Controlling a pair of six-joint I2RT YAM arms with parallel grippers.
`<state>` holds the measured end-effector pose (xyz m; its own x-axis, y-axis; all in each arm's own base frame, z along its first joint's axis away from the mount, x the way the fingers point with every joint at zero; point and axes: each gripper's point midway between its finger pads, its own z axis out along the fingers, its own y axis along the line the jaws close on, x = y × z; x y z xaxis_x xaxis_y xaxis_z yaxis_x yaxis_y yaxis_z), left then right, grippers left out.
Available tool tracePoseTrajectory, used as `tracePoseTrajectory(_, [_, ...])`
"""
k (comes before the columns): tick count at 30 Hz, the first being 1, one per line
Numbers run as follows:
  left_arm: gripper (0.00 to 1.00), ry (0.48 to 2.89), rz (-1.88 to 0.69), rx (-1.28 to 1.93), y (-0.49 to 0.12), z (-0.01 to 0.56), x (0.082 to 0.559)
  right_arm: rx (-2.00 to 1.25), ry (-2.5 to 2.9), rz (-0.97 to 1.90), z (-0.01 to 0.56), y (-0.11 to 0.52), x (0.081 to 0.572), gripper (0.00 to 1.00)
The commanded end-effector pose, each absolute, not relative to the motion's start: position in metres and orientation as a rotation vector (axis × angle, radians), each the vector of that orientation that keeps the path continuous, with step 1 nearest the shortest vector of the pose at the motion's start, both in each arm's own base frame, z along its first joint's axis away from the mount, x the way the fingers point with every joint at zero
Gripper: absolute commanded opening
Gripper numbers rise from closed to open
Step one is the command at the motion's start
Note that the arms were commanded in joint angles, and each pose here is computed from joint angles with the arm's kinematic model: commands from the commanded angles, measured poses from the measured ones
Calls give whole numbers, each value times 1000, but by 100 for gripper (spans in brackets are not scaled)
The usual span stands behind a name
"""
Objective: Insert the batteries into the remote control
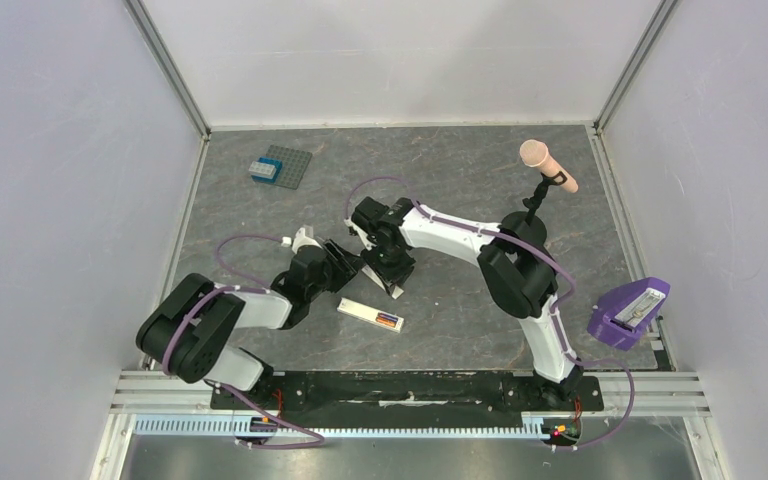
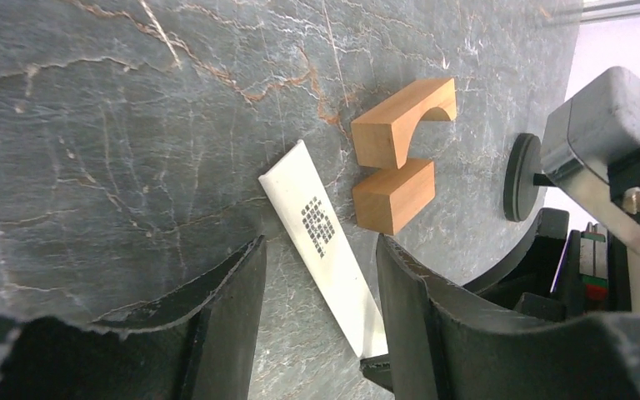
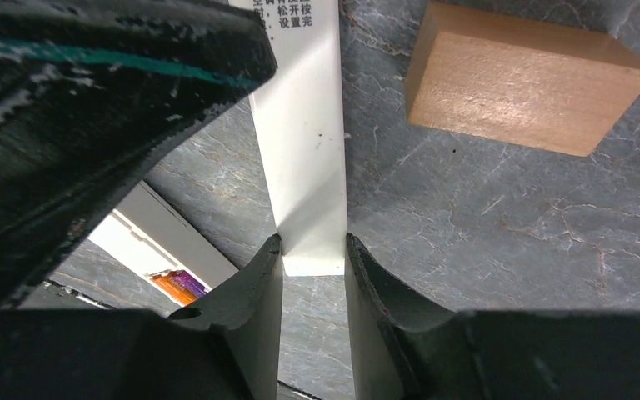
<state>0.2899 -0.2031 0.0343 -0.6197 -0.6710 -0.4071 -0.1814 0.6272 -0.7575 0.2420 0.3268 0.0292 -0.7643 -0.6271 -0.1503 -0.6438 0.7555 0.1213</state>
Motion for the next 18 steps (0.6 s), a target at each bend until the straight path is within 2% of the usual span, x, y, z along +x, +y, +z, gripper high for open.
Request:
tracePoseTrajectory(1, [58,2221,-863,-650,-205,14,278,-987,2779,387,65,343,249,28])
tracePoseTrajectory(6, [58,2234,-889,-681,-211,7,276,-950,2770,440,70,347,252,27])
tracePoseTrajectory(13, [51,2232,-946,-725,-218,1,275,-934,2774,517,70,353,248,28])
tracePoseTrajectory(16, [41,2217,-971,-744,-221,0,278,-930,2776,528,68,353,247,28])
tracePoseTrajectory(18, [31,2217,-999,-746,-224,0,277,-926,2777,531,67,353,245,28])
